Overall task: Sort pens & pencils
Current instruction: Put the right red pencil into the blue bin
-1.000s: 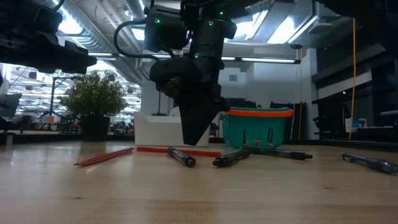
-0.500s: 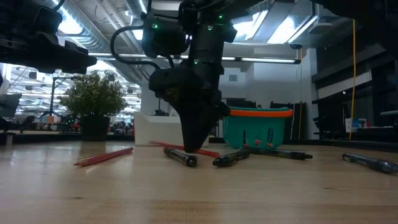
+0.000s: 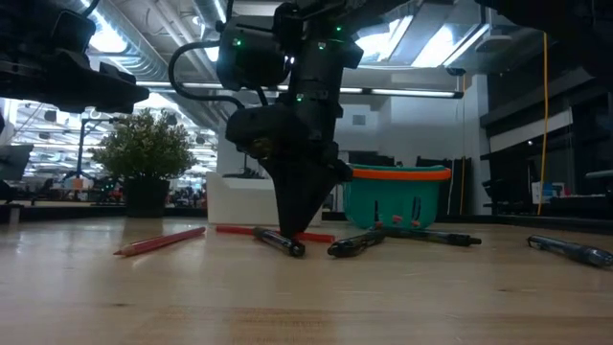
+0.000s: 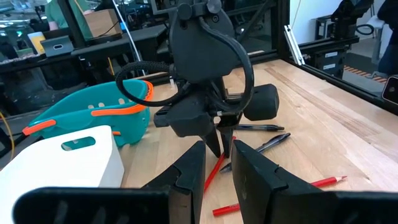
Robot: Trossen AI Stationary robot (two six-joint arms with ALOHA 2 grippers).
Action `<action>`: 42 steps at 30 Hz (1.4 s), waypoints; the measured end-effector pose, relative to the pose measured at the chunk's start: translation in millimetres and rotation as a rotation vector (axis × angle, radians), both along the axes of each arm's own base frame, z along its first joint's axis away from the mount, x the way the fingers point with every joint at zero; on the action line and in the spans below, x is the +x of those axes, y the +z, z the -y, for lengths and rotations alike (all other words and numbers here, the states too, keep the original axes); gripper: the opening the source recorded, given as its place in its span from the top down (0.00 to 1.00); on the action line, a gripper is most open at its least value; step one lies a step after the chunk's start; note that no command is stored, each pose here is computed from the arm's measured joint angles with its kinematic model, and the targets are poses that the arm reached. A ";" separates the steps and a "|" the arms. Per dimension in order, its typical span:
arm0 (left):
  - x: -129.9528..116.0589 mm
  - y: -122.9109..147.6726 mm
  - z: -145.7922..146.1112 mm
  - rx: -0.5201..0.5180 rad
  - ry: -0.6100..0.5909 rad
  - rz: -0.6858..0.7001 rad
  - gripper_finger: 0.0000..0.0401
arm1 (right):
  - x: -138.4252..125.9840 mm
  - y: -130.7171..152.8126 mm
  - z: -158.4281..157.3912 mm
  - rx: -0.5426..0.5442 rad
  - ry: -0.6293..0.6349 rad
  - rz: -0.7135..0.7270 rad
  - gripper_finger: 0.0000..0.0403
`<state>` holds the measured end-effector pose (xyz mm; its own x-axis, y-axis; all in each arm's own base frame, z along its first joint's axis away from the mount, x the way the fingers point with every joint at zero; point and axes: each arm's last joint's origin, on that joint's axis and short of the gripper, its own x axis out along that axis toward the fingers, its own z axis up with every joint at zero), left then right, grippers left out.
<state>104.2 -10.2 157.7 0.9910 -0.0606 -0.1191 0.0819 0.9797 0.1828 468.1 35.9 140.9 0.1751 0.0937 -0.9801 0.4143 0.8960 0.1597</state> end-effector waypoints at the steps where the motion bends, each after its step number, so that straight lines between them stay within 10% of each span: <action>1: 0.0 0.0 0.0 0.000 0.000 0.000 0.82 | 0.0 -0.1 0.0 0.000 0.000 0.000 0.82; 42: 0.0 0.0 0.0 0.001 0.000 0.000 0.82 | 0.6 15.0 2.2 -0.068 -0.038 -0.018 0.97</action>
<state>104.2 -10.2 157.8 0.9911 -0.0604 -0.1190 0.0817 0.9796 0.1835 468.8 33.7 155.9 0.1599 0.0200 -0.9869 0.4504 0.8882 0.0909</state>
